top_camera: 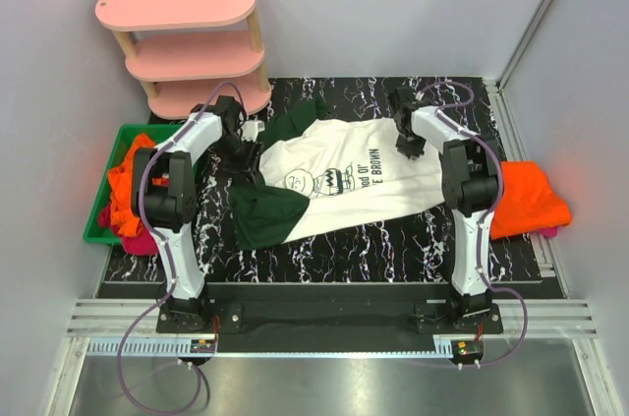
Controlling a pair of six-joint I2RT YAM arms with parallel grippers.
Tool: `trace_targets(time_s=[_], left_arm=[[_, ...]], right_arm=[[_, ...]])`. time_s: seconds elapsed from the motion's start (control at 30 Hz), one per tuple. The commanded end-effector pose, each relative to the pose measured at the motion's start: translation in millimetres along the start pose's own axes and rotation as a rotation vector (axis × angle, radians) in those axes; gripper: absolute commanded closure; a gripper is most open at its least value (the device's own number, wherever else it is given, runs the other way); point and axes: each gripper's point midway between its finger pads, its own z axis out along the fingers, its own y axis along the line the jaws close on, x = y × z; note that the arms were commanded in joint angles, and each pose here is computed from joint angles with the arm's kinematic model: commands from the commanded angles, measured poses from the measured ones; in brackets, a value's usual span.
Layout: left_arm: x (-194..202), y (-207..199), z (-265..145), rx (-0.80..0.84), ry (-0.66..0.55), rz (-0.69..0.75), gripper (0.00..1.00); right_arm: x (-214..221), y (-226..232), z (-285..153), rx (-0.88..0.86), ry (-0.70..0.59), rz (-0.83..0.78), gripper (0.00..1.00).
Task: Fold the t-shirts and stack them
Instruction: Fold the flattened tshirt in 1/3 of the way
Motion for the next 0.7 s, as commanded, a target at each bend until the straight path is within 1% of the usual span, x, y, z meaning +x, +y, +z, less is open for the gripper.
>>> trace_targets(time_s=[0.0, 0.07, 0.13, 0.2, 0.27, 0.3, 0.37, 0.4, 0.47, 0.63, 0.67], left_arm=[[-3.1, -27.5, -33.1, 0.06, -0.082, 0.059, 0.53], [4.3, -38.3, -31.9, 0.068, -0.07, 0.114, 0.53], [18.0, -49.2, -27.4, 0.069, -0.042, 0.17, 0.53], [29.8, -53.3, -20.0, 0.067, -0.002, 0.194, 0.53], [38.9, -58.8, -14.3, 0.077, 0.034, 0.217, 0.54], [40.6, -60.6, -13.6, 0.084, 0.039, 0.217, 0.54], [45.1, -64.6, -12.3, 0.108, 0.053, 0.21, 0.55], [47.0, -67.0, -11.4, 0.114, 0.059, 0.214, 0.55], [52.5, -70.6, -12.3, 0.121, 0.068, 0.224, 0.56], [59.0, -83.7, -24.1, 0.144, 0.035, 0.275, 0.56], [64.0, -84.0, -23.2, 0.141, 0.044, 0.284, 0.56]], right_arm=[[-19.9, 13.2, -78.9, -0.162, -0.108, -0.002, 0.65], [-12.9, 15.2, -105.4, -0.2, -0.135, -0.023, 0.62], [-1.4, 11.7, -120.1, -0.217, -0.141, -0.037, 0.61], [14.6, 15.2, -129.2, -0.236, -0.131, -0.051, 0.61], [32.8, 9.8, -131.7, -0.233, -0.114, -0.052, 0.62], [48.6, 7.7, -128.2, -0.227, -0.087, -0.069, 0.62], [59.4, 4.4, -129.1, -0.225, -0.075, -0.065, 0.64], [71.4, 2.7, -126.3, -0.214, -0.06, -0.083, 0.64], [79.6, 0.6, -124.8, -0.207, -0.05, -0.081, 0.65], [96.9, 3.6, -123.7, -0.202, -0.035, -0.109, 0.66], [97.9, 4.2, -123.3, -0.199, -0.037, -0.114, 0.66]])
